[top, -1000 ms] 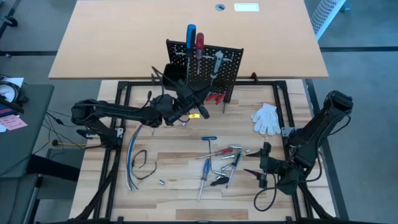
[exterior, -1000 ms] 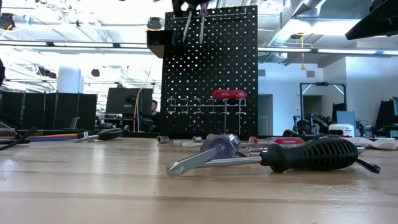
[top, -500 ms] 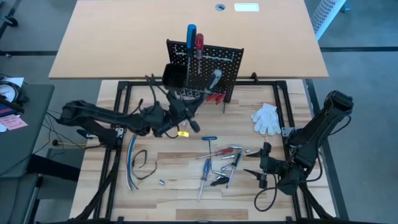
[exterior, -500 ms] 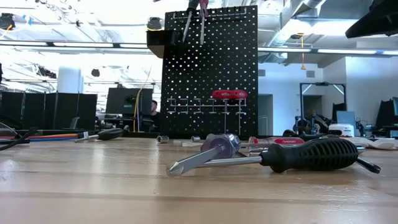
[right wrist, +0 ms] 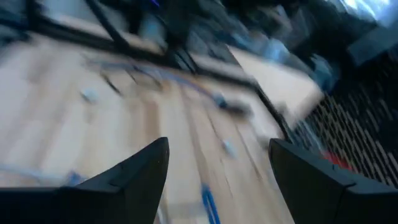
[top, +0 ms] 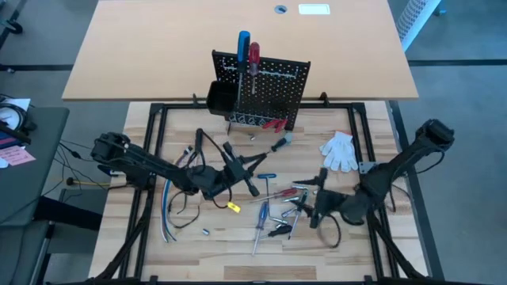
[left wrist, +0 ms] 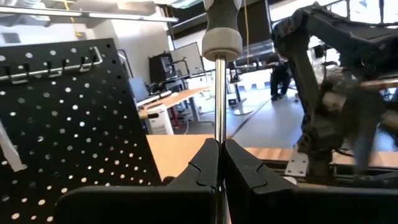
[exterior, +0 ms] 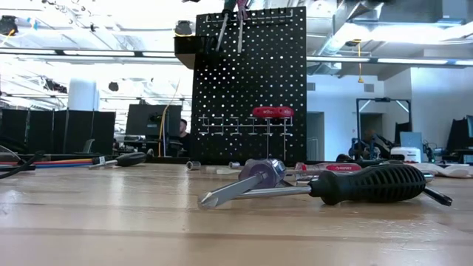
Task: Hang tools onto peg board
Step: Hang the gray screwdriver on the black pegboard
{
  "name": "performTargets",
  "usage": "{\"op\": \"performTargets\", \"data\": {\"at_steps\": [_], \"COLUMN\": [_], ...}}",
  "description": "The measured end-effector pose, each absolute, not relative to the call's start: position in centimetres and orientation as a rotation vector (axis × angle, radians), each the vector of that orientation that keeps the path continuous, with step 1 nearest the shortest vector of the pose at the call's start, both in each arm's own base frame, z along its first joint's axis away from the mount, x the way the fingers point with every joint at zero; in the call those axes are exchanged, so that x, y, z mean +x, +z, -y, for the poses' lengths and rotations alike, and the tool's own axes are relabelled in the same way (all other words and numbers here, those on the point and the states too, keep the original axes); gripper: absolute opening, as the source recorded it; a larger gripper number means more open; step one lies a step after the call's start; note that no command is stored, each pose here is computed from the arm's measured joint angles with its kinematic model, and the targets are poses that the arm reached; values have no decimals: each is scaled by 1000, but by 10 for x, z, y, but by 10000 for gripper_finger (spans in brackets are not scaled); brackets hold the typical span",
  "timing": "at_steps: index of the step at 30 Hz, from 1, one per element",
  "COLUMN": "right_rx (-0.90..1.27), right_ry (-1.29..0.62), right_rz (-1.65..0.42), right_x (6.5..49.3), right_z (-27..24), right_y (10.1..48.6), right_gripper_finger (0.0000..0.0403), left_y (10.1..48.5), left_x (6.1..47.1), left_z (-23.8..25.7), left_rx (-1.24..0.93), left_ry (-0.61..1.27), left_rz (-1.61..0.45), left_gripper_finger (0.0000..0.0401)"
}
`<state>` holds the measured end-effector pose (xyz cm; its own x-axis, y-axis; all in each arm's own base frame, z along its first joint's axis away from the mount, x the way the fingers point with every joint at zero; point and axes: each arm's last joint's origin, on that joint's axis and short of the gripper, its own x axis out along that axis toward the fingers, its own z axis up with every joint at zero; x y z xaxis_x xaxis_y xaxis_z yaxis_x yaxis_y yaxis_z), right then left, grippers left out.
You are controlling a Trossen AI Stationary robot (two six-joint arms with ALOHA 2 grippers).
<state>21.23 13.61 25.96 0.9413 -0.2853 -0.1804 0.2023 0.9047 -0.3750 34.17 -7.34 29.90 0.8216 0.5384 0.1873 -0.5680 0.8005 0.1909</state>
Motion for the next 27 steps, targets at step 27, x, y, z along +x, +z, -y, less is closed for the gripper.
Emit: {"op": "performTargets", "data": {"at_steps": [27], "right_rx": [-103], "right_ry": [-69], "right_rz": [171], "right_x": [238], "right_z": [-25], "right_y": [388], "right_gripper_finger": [284], "left_y": [294], "left_x": [343], "left_z": [77], "left_rx": [232], "left_ry": [564], "left_rz": [108], "left_gripper_finger": [0]}}
